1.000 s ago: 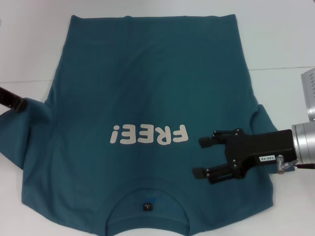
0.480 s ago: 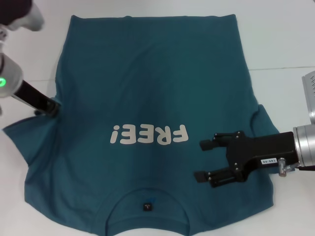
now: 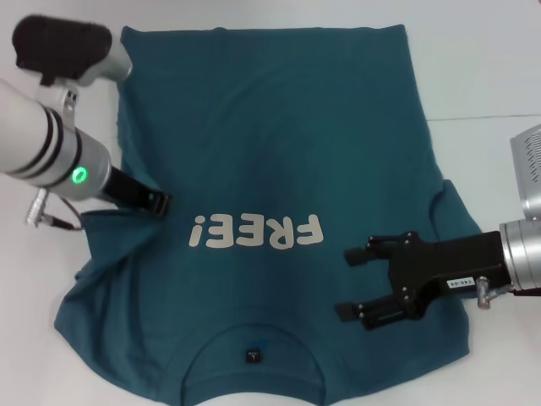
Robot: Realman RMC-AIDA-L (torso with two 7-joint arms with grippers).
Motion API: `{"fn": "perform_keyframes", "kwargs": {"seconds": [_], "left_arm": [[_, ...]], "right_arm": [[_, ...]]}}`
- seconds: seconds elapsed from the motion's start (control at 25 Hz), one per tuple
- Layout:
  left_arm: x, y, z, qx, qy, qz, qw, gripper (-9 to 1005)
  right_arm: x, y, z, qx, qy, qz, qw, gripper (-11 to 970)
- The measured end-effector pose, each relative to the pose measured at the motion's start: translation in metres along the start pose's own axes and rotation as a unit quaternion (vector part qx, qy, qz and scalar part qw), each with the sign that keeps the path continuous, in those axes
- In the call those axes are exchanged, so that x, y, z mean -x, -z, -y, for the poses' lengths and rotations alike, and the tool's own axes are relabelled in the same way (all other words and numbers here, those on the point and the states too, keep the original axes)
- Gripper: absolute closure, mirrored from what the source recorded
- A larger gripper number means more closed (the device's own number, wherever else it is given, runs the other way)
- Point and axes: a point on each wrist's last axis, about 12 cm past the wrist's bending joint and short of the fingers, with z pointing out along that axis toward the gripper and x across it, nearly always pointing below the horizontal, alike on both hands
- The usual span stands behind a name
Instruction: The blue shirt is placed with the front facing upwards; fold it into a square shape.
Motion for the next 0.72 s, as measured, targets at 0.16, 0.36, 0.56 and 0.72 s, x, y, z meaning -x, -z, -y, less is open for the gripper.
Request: {"fn": "perform_keyframes", "kwargs": {"seconds": [0.16,0.36,0.56,0.72], "left_arm": [[-0.012,-0.005,-0.001,-0.018,0.035,0.031,0.999,868],[-0.023,0.009,-0.018,-0.006,0.062,0.082,0.995,749],[-0.042,0.019,-0.038,0.038,0.079,0.127,0.988,645],[-0.059,0.01,-0.05,0.082,0.075,0.158,0.981,533]], "right_arm": [[0.0,-0.001,0.0,-0.001,0.0,-0.001,1.0,18],[0.002,-0.001,0.001,-0.001,0.0,0.0,1.0,18],[0.003,-0.001,0.002,-0.007,-0.002,0.003,1.0,18],[0.002,0.0,0.003,-0.011,-0.003,0.004,1.0,18]]}}
